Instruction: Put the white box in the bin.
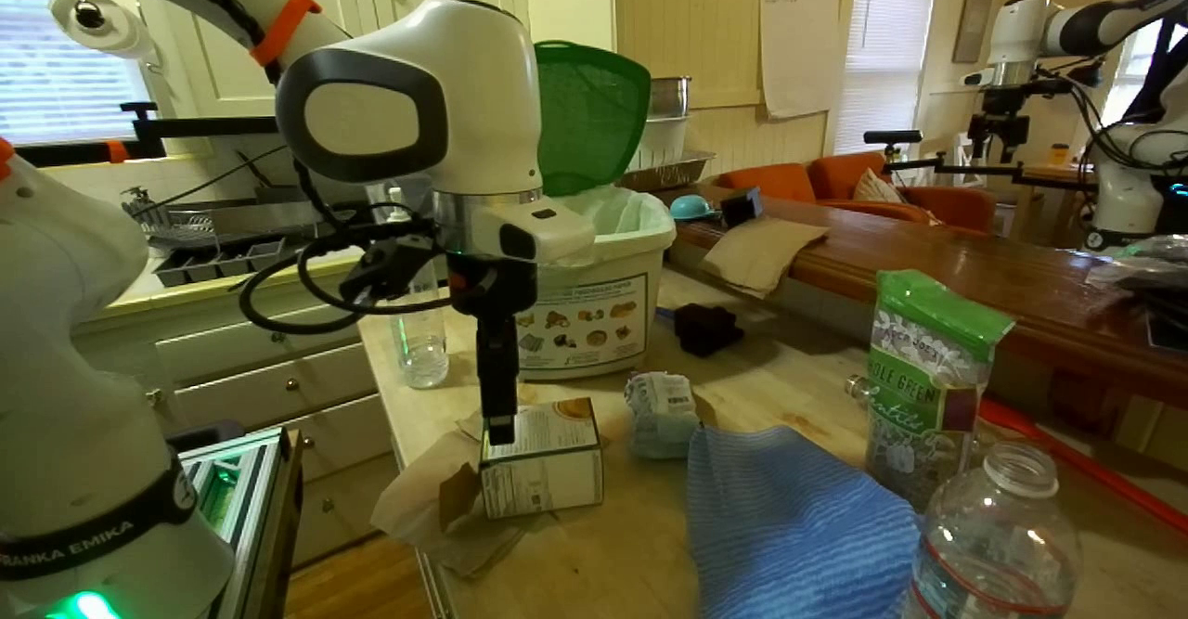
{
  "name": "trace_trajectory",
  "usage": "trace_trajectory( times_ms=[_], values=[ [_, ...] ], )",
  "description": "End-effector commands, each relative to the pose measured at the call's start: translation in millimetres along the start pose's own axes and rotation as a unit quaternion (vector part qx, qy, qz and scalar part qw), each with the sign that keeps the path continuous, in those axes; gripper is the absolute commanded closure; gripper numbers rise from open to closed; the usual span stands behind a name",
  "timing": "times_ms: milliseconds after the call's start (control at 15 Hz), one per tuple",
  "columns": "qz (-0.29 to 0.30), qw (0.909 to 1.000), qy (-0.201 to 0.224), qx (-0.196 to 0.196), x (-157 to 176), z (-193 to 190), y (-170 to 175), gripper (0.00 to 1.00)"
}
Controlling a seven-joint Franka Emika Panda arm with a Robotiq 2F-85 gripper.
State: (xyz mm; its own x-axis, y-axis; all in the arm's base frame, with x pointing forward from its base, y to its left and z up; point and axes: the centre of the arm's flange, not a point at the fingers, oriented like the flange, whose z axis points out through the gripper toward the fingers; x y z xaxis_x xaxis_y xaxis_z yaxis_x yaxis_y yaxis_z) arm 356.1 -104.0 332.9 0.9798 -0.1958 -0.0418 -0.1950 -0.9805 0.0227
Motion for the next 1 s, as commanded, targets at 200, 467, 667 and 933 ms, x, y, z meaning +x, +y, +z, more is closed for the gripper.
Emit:
trace_trajectory(
  times_ms=[200,467,667,933],
  values=[
    [-0.014,0.9995,0.028,0.010,-45,33,10,0.00],
    [-0.012,0.9988,0.041,0.021,-42,38,16,0.00],
    [0.004,0.9972,0.062,0.042,-37,44,23,0.00],
    [0.030,0.9928,0.086,0.078,-32,51,31,0.00]
  ],
)
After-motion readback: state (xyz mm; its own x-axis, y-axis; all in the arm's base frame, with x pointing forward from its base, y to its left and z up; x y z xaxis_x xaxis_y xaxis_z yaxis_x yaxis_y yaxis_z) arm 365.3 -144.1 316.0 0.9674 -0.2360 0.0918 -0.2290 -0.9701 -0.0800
